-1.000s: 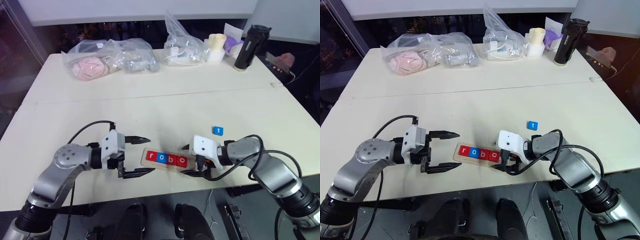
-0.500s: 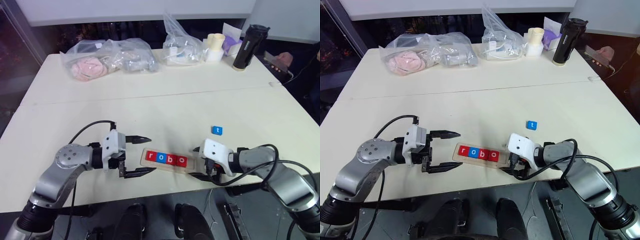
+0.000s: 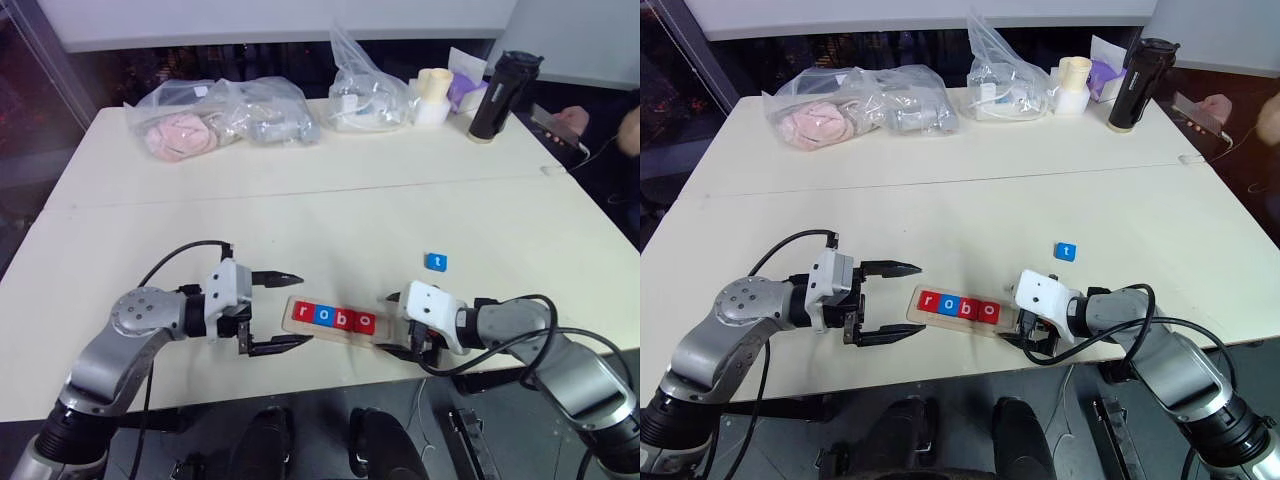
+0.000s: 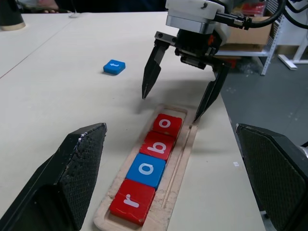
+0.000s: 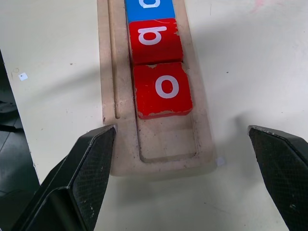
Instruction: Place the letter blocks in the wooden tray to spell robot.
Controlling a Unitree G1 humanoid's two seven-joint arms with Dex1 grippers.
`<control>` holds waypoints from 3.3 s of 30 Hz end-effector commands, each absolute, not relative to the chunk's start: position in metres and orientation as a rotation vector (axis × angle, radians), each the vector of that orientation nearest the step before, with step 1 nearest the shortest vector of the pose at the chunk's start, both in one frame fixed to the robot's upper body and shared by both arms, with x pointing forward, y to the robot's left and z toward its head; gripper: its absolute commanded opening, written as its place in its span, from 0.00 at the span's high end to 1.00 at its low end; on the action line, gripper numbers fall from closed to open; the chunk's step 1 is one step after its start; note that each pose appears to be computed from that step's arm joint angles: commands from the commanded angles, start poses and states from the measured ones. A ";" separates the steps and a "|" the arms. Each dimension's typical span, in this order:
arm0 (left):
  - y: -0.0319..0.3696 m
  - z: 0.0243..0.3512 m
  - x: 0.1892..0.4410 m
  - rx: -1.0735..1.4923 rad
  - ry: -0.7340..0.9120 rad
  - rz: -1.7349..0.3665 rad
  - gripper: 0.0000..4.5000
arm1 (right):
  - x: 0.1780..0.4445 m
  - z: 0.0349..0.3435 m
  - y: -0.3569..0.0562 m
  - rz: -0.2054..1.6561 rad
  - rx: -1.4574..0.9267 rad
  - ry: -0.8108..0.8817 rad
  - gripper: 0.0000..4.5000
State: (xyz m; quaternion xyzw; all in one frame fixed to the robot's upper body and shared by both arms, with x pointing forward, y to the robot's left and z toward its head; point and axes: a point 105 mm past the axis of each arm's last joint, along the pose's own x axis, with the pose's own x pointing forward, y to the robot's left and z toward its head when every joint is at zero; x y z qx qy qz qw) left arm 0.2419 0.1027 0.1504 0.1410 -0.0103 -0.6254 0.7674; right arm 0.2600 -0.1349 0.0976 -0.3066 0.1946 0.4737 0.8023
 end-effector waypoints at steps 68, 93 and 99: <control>0.096 0.152 0.243 0.314 -0.070 -1.409 0.00 | 0.250 0.105 -0.198 0.091 -0.110 0.591 0.22; 0.096 0.157 0.238 0.321 -0.059 -1.410 0.00 | 0.279 0.125 -0.246 1.114 -0.781 0.487 0.01; 0.098 0.159 0.236 0.326 -0.051 -1.401 0.00 | 0.282 0.118 -0.245 1.150 -0.785 0.510 0.01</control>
